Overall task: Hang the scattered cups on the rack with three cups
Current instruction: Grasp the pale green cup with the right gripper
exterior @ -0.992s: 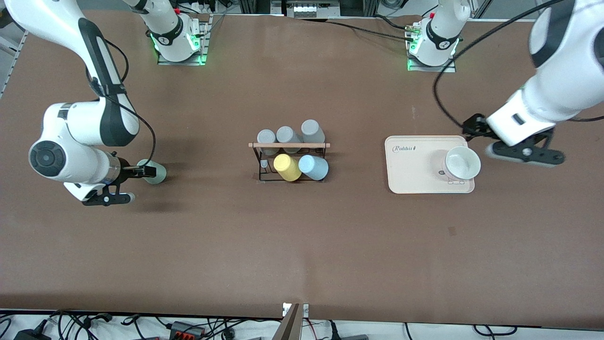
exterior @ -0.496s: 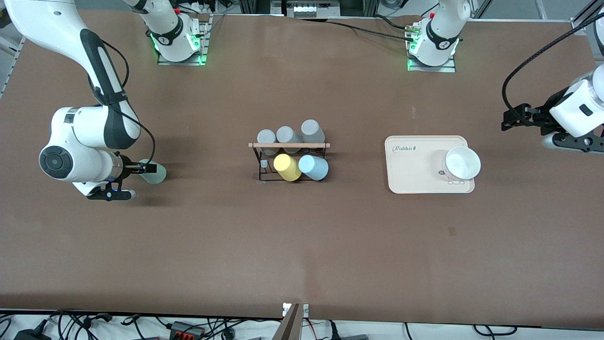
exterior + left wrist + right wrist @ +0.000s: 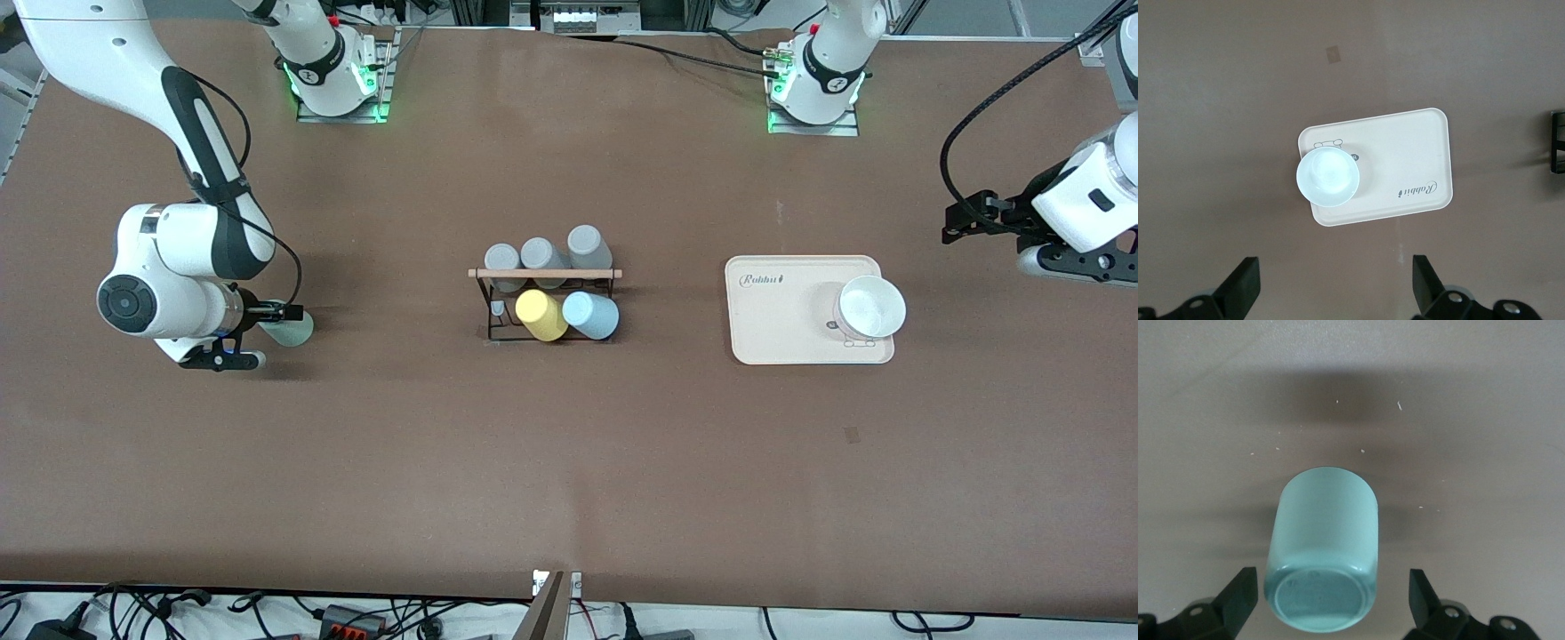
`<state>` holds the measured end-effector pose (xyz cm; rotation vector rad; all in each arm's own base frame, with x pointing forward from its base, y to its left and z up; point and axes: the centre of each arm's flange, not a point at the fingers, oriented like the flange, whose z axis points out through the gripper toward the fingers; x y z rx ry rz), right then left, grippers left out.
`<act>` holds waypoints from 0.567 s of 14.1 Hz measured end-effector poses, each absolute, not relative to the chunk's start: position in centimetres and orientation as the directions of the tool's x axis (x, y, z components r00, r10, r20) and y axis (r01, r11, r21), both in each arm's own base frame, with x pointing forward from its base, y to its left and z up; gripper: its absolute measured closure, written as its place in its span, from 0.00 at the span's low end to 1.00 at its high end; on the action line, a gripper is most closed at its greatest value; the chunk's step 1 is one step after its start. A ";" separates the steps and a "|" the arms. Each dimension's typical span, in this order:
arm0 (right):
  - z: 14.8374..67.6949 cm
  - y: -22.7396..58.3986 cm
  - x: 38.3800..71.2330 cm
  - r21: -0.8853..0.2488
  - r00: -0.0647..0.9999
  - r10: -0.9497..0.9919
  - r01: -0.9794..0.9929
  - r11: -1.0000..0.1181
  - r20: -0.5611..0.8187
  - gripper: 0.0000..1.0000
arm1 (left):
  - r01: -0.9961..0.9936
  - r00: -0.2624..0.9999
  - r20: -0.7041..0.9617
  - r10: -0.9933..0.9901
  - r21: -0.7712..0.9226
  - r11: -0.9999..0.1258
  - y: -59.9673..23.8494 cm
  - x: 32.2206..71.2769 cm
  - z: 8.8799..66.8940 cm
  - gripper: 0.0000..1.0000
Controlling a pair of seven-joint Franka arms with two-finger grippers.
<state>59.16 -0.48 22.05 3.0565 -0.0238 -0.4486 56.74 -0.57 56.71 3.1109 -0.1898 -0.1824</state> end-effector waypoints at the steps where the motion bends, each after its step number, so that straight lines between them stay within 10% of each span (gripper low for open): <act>1: 21.8 -0.5 59.1 0.054 0.957 -0.023 -0.008 -0.999 -0.289 0.00 | -0.124 0.986 -0.111 -0.126 0.024 -0.992 -0.8 56.7 56.9 0.00; 6: 21.7 -0.4 59.3 0.054 0.960 -0.025 -0.010 -0.999 -0.280 0.06 | -0.101 0.994 -0.044 -0.102 0.017 -0.995 -0.5 56.6 56.7 0.00; 8: 21.6 -0.4 59.3 0.053 0.959 -0.025 -0.010 -0.999 -0.281 0.24 | -0.097 0.995 -0.025 -0.097 0.019 -0.995 -0.3 55.2 58.5 0.00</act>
